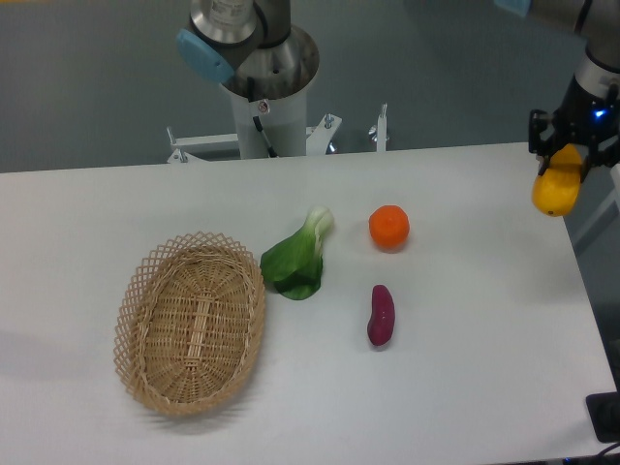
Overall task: Place the mango in the basket
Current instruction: 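Hold the yellow mango in the gripper and lift it slightly, then carry the held mango across the table over the wicker basket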
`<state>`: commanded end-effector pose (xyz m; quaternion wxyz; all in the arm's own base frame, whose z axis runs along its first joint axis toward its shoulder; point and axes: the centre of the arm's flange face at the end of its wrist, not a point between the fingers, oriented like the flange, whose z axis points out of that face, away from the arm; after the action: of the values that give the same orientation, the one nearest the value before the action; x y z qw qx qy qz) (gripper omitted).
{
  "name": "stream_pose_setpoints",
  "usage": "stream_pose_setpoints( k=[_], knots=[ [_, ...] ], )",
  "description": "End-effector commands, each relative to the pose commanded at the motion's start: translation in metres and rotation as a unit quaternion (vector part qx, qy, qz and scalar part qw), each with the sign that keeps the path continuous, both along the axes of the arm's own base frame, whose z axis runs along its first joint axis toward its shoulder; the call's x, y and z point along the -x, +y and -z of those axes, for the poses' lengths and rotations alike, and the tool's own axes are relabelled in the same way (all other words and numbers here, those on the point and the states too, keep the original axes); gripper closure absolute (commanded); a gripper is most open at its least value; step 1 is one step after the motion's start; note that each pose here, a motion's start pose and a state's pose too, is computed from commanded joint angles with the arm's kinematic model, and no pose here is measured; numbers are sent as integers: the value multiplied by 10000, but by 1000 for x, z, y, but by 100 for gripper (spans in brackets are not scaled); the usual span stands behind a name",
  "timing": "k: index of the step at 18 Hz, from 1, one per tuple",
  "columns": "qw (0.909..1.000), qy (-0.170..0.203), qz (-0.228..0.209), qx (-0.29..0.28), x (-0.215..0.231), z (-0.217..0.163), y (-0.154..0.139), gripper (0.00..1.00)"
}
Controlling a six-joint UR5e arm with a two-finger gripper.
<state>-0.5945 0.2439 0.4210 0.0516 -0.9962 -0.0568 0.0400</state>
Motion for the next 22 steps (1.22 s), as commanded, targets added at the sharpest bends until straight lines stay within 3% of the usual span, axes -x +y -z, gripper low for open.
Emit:
stream_pose_setpoints(
  k=[10,16,22],
  knots=[
    [9999,-106,-96,-22,-5,10,11,47],
    [9958,-346,-786,-331,-55,8,104,47],
    [9896,-598,-1239,-415,-151,11,204,47]
  ],
)
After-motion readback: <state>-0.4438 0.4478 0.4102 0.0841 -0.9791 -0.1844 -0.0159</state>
